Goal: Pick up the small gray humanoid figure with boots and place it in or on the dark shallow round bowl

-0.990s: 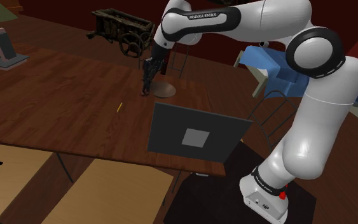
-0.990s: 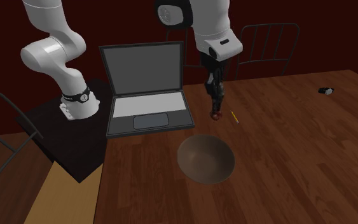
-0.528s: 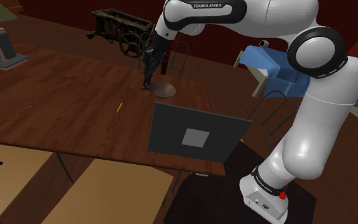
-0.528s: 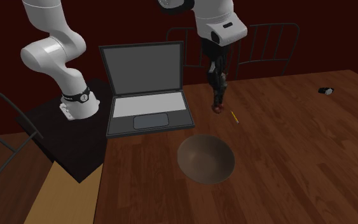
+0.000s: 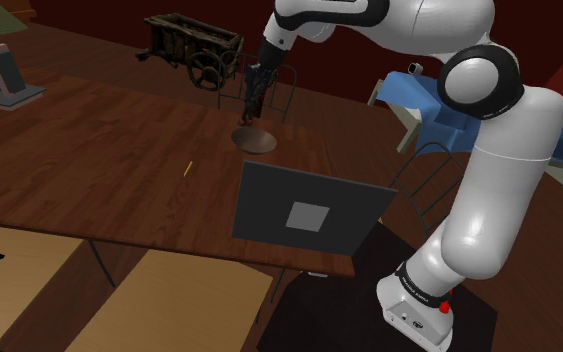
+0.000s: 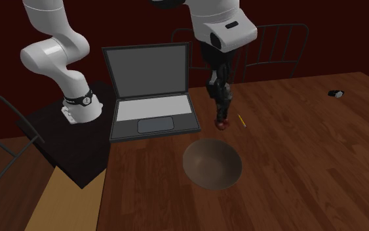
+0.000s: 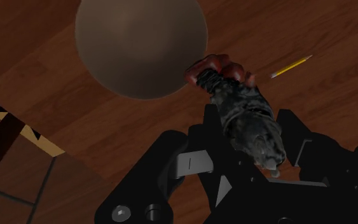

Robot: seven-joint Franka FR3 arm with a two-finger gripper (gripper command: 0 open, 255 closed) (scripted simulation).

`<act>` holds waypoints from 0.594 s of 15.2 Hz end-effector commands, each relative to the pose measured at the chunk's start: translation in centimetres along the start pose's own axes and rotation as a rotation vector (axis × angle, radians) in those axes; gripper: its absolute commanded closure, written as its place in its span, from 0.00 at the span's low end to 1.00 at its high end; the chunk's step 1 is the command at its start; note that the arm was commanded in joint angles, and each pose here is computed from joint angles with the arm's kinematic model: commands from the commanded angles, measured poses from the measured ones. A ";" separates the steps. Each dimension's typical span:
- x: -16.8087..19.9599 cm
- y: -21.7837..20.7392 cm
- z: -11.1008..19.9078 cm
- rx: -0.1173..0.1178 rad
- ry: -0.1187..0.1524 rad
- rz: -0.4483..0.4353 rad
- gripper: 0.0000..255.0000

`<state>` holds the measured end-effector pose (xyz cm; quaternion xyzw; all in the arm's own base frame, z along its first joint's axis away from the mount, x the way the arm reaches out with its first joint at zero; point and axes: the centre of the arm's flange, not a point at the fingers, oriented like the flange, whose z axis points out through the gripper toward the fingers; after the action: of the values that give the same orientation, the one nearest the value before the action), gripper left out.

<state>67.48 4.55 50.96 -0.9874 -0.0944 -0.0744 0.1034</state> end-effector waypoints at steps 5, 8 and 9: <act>1.2 7.4 -3.3 0.000 -0.001 -0.001 1.00; 0.9 7.7 -1.8 0.000 -0.001 -0.001 1.00; 0.8 7.8 -1.2 0.000 -0.001 -0.001 1.00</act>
<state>69.65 -2.94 51.25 -0.9873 -0.0948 -0.0740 0.1033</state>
